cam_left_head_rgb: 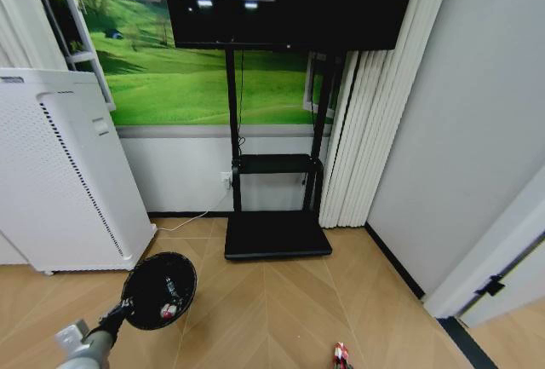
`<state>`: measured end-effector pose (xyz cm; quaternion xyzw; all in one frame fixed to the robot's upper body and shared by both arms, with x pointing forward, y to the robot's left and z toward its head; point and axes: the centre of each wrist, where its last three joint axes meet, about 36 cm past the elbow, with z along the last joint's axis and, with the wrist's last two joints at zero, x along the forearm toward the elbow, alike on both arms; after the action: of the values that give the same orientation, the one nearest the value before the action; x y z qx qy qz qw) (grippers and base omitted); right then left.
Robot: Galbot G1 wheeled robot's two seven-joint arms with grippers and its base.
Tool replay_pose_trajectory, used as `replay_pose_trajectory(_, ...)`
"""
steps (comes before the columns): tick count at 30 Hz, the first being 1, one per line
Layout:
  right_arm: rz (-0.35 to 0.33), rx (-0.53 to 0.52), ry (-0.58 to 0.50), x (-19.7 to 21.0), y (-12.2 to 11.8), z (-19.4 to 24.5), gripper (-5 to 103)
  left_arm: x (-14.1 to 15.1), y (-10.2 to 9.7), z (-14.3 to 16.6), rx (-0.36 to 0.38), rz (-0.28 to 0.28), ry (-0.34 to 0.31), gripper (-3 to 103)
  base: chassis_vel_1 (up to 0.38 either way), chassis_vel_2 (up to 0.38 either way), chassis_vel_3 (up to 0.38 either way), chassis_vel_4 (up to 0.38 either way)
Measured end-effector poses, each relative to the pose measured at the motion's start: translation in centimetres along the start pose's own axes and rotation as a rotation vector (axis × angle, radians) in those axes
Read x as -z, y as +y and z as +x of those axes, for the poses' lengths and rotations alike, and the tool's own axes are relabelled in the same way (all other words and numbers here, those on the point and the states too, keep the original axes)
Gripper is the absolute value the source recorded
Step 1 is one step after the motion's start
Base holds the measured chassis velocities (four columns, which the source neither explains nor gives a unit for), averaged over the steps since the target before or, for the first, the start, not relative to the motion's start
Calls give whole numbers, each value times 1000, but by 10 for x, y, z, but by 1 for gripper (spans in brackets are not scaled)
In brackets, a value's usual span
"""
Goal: Pick up the trash bin and place the garbage on the floor into it.
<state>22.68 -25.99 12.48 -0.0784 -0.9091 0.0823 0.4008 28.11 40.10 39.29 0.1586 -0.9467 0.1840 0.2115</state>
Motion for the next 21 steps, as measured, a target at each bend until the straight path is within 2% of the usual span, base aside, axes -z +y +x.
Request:
replay_pose_trajectory(3, -1, -2, 1, -1, 1, 1, 1, 1, -1, 0, -2, -1, -1, 4, 0, 0, 0, 0)
replay_pose_trajectory(13, -18, 4, -20, 7, 1, 8, 1, 0, -8, -4, -17, -5, 1, 4, 0, 0, 0, 0)
replay_pose_trajectory(21, -76, -6, -104, 35, -1, 20, 0, -9, -22, -8, -46, -23, 24, 4, 0, 0, 0, 0)
